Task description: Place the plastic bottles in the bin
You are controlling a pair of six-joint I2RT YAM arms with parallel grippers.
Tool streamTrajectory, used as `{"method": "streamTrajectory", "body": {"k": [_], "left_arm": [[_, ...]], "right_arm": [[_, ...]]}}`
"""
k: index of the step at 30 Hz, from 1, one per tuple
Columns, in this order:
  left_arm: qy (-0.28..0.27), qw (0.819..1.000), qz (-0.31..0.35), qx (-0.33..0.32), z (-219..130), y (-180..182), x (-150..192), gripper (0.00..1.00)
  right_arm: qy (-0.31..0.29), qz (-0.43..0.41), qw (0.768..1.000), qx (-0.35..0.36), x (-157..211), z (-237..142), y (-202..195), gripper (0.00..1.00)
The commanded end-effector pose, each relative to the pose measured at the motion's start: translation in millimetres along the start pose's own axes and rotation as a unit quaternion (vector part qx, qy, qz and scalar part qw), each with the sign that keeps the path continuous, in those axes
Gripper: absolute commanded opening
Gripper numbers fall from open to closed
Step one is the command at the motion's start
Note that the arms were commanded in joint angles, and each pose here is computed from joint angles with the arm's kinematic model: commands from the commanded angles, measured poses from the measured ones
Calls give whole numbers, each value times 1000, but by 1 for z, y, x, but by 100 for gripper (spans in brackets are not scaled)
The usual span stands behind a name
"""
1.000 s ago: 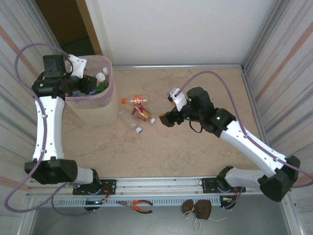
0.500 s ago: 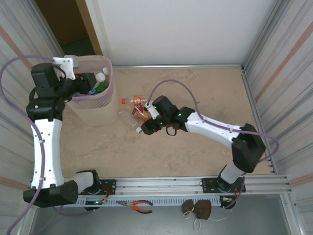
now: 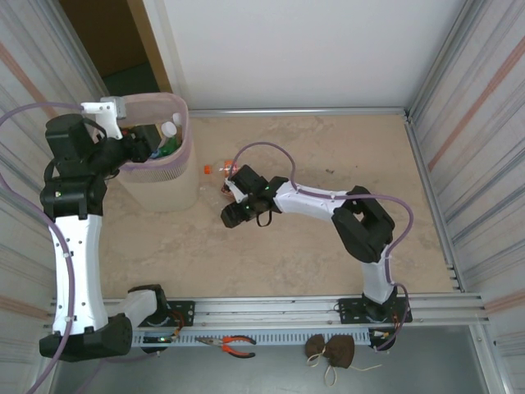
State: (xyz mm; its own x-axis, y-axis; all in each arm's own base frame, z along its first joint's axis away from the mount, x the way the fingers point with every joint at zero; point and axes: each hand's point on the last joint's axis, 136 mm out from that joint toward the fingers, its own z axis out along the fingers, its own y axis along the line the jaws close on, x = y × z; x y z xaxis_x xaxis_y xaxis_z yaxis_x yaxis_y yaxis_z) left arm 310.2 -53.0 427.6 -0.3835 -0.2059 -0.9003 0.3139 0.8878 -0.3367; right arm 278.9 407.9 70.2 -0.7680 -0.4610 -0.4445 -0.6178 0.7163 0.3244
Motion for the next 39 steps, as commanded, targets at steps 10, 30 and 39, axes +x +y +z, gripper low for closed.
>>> {"method": "streamTrajectory", "body": {"k": [10, 30, 39], "left_arm": [[-4, 1000, -13, 2, -4, -2, 0, 47], [11, 998, -48, 36, 1, -11, 3, 50], [20, 993, -74, 85, 2, -29, 0, 55]], "right_arm": [[30, 20, 999, -9, 6, 38, -3, 50], [13, 13, 1000, -14, 14, -6, 9, 24], [-54, 11, 998, -33, 6, -82, 28, 23]]}}
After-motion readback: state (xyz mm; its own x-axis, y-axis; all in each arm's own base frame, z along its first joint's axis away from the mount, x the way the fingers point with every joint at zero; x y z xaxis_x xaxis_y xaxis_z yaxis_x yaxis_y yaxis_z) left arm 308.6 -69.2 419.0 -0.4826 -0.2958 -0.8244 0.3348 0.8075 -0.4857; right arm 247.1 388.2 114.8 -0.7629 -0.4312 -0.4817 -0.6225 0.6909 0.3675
